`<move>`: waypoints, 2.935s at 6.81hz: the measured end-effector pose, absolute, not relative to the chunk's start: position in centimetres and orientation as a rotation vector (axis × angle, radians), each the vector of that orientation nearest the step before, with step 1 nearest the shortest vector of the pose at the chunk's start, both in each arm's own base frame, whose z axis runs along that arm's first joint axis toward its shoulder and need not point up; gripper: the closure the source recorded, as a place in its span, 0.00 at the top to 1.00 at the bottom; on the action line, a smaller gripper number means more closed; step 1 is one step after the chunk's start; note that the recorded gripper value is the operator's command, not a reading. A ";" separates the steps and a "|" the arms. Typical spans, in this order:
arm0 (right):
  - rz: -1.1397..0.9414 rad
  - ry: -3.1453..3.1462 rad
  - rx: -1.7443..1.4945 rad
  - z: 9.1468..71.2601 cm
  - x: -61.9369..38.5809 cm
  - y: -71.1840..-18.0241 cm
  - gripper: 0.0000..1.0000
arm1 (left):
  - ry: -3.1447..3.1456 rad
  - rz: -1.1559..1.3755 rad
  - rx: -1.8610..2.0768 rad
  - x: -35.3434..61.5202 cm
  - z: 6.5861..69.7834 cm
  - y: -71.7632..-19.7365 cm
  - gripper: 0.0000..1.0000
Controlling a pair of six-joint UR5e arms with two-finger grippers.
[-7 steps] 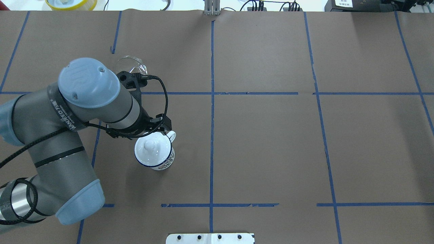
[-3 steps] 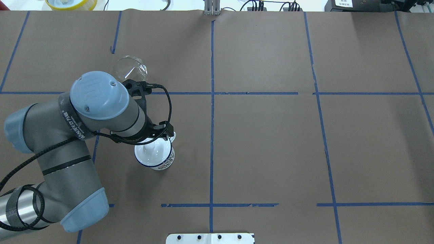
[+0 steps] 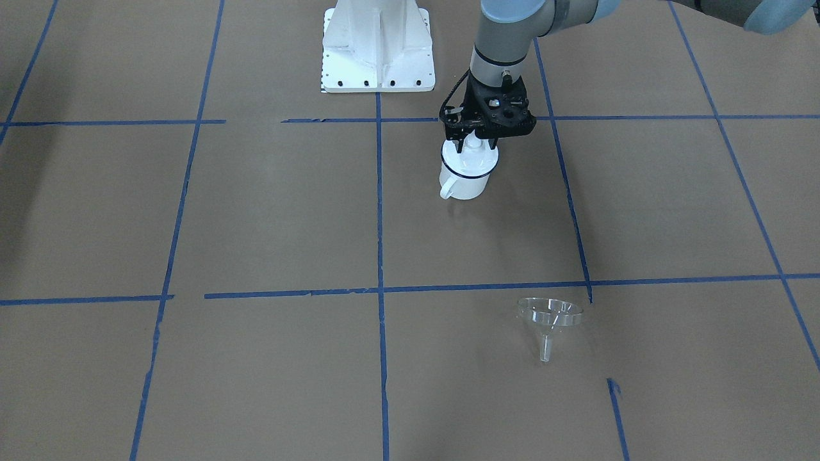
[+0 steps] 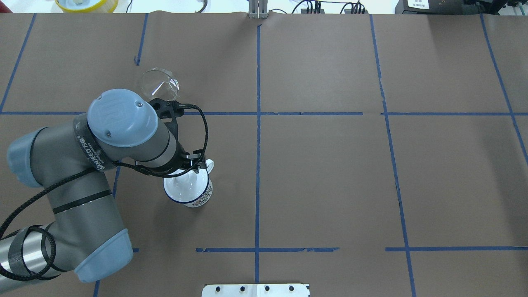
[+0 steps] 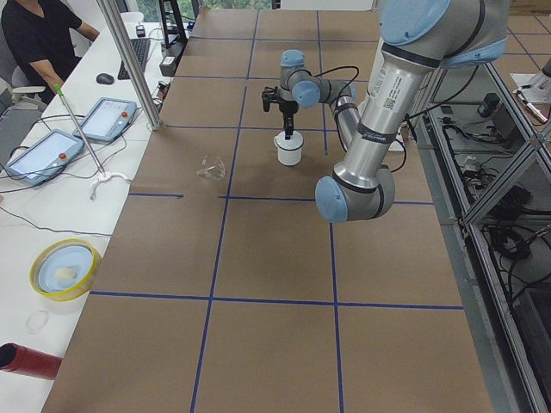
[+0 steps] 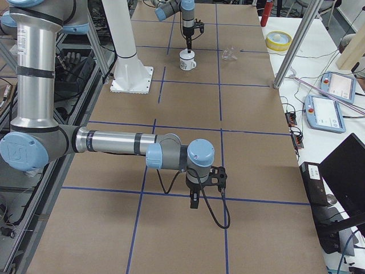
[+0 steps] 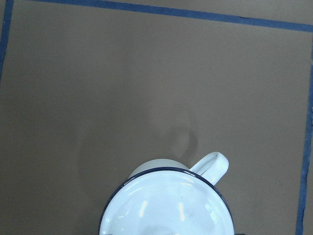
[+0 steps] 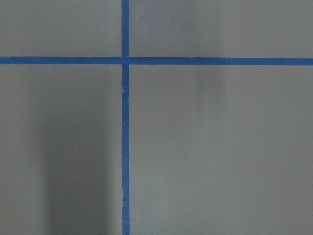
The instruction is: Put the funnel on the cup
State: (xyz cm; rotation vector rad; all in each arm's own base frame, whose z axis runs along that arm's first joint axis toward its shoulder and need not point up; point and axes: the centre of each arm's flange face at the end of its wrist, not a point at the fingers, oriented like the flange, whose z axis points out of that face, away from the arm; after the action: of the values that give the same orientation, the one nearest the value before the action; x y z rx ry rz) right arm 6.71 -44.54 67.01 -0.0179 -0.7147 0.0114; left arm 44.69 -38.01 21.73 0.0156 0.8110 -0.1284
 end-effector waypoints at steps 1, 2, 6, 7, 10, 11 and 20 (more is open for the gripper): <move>0.011 -0.715 -0.018 67.0 6.7 -44.5 1.00 | 0.815 -0.128 0.017 44.6 21.6 -38.0 0.63; 0.011 -0.715 -0.018 67.0 6.7 -44.5 1.00 | 0.817 -0.127 0.017 44.5 21.5 -37.9 0.63; 0.011 -0.715 -0.018 67.0 6.7 -44.5 1.00 | 0.816 -0.128 0.015 44.5 21.5 -37.9 0.57; 0.011 -0.715 -0.018 67.0 6.7 -44.5 1.00 | 0.814 -0.129 0.014 44.5 21.6 -37.9 0.57; 0.011 -0.715 -0.018 67.0 6.7 -44.5 1.00 | 0.812 -0.129 0.013 44.6 21.7 -38.0 0.55; 0.011 -0.715 -0.018 67.0 6.7 -44.5 1.00 | 0.813 -0.129 0.014 44.6 21.7 -37.9 0.34; 0.011 -0.715 -0.018 67.0 6.7 -44.5 1.00 | 0.812 -0.177 0.073 35.8 17.8 -38.8 0.00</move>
State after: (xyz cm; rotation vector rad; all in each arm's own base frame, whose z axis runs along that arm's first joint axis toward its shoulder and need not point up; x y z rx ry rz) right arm 6.72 -44.54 67.00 -0.0176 -0.7147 0.0113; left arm 35.82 -38.78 17.84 0.0729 0.8115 -0.1772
